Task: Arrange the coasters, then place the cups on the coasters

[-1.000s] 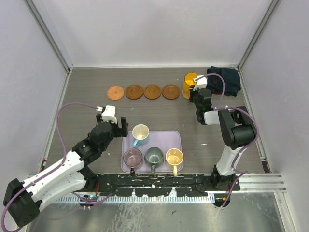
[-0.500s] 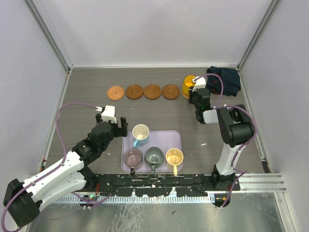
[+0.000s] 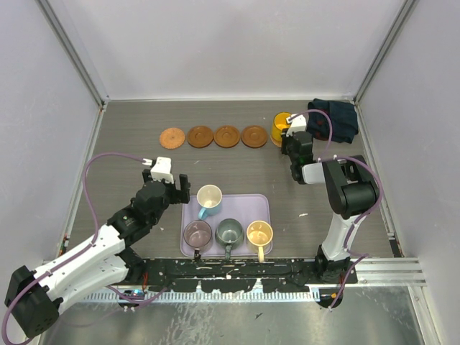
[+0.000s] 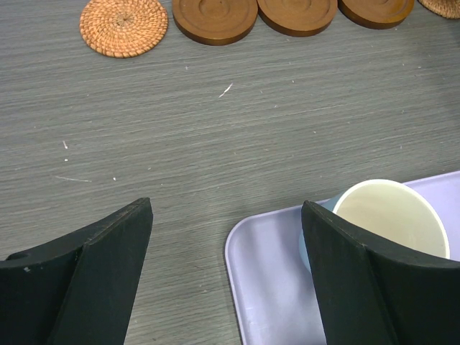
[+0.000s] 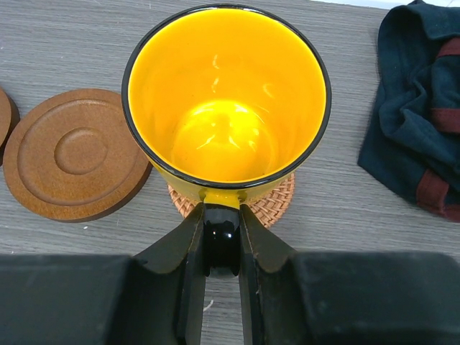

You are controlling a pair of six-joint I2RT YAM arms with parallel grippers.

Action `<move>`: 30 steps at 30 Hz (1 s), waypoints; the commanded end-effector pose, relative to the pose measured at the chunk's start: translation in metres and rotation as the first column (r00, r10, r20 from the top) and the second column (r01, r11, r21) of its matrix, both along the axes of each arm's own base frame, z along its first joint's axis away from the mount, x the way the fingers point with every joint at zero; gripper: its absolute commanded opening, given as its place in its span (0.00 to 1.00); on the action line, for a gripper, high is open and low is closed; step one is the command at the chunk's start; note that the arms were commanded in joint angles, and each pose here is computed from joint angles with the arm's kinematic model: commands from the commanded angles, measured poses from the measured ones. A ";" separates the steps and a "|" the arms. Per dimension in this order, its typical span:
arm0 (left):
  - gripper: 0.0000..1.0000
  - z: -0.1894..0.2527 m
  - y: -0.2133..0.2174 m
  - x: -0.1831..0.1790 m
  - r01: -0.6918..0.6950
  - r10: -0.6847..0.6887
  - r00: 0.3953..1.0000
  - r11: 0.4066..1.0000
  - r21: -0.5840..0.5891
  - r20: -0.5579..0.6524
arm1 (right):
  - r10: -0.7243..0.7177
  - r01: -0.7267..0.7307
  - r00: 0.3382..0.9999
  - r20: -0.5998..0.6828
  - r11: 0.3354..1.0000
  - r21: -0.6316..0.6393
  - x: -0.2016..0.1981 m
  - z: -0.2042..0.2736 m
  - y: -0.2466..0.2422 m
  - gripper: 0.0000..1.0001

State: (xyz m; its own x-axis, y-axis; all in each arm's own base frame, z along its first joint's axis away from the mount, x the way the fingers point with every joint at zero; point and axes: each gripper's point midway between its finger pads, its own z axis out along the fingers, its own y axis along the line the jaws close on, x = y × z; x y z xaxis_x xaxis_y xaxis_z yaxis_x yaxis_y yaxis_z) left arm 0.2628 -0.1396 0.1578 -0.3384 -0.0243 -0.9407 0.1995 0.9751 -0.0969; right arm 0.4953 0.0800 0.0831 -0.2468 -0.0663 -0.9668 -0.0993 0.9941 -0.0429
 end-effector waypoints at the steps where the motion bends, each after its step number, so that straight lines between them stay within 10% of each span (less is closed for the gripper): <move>1: 0.86 0.011 0.002 0.005 -0.028 0.029 0.999 0.999 -0.030 0.045 | -0.022 0.013 0.979 0.200 0.999 0.043 0.019 0.061 0.001 0.01; 30: 0.86 0.008 0.001 0.005 -0.022 0.023 0.999 0.999 -0.030 0.036 | -0.056 0.046 0.978 0.202 0.997 0.057 0.009 0.062 -0.005 0.01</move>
State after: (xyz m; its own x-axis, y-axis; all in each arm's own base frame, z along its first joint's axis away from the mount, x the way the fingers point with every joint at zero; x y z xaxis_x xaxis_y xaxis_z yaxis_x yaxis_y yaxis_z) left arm 0.2622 -0.1388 0.1545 -0.3442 -0.0228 -0.9386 0.1973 0.9756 -0.0960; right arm 0.4864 0.0712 0.0705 -0.2756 -0.0647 -0.9591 -0.0591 0.9970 -0.0503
